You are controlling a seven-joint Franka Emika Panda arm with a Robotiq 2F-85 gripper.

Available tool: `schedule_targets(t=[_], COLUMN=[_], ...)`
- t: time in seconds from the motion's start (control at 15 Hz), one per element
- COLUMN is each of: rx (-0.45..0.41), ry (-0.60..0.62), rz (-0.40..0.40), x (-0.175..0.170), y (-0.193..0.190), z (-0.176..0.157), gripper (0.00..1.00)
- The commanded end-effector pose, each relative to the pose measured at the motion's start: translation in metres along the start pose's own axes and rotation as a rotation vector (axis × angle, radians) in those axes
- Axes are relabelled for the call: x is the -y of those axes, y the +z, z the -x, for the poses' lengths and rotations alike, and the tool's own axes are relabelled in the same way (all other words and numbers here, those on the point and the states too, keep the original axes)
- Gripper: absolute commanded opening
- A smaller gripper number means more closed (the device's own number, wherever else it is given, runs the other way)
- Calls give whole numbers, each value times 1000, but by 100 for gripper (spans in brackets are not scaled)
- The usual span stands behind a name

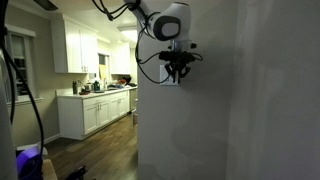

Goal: Switch of the light

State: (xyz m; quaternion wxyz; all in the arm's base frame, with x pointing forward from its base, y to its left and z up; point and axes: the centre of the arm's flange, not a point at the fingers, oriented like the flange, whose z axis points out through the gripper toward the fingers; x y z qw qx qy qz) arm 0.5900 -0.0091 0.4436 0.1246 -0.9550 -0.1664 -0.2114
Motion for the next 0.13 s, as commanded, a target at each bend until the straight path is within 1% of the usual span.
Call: schedule_targets(t=[0.0,0.07], rx=[0,0], ry=[0,0], rz=[0,0], x=[0,0], y=[0,0], z=[0,0], gripper=[26,26])
